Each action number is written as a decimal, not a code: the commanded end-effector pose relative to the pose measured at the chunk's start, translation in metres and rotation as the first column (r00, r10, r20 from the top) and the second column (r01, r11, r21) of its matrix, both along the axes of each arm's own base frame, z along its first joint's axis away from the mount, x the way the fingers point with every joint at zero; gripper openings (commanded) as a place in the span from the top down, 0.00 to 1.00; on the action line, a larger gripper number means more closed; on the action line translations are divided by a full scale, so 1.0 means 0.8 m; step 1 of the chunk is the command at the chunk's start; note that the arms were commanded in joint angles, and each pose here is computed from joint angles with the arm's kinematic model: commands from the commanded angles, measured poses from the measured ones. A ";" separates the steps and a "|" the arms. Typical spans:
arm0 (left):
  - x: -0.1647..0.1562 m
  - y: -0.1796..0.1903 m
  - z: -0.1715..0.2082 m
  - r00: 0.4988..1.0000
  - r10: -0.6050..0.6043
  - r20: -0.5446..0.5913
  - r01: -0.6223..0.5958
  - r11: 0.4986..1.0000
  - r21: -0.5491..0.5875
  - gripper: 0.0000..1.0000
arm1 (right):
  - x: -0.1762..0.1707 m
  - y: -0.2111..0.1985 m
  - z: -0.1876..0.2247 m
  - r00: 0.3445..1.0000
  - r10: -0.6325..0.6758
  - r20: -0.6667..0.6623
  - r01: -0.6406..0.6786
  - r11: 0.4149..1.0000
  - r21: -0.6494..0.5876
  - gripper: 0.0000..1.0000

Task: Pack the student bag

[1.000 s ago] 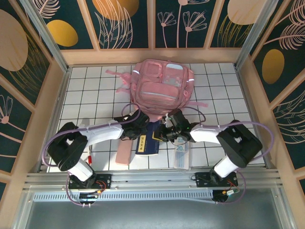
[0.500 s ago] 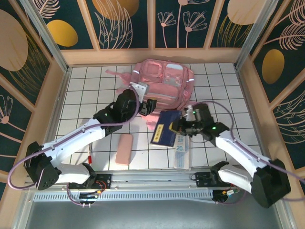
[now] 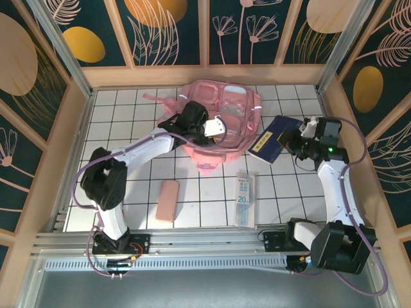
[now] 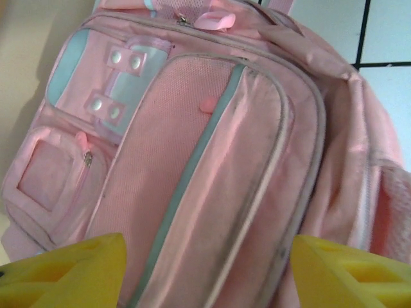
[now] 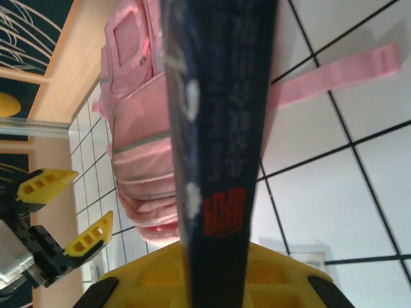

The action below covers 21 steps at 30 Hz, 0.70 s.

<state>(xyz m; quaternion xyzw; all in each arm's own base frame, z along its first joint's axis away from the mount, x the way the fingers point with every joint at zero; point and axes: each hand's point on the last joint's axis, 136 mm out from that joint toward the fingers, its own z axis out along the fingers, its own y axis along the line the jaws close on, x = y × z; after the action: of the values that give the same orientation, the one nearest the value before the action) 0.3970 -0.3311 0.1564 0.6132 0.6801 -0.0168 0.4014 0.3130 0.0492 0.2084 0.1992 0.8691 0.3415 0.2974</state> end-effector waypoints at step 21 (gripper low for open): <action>0.086 -0.026 -0.098 0.989 -0.076 0.128 0.046 0.973 0.225 0.48 | 0.010 -0.011 0.043 0.993 0.015 0.117 -0.011 0.999 -0.033 1.00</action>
<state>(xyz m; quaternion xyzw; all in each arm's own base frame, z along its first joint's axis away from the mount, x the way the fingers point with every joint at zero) 0.4399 -0.3464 0.0734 0.6905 0.6313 0.0609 0.3477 0.3165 0.0397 0.2180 0.1887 0.8691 0.3301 0.3163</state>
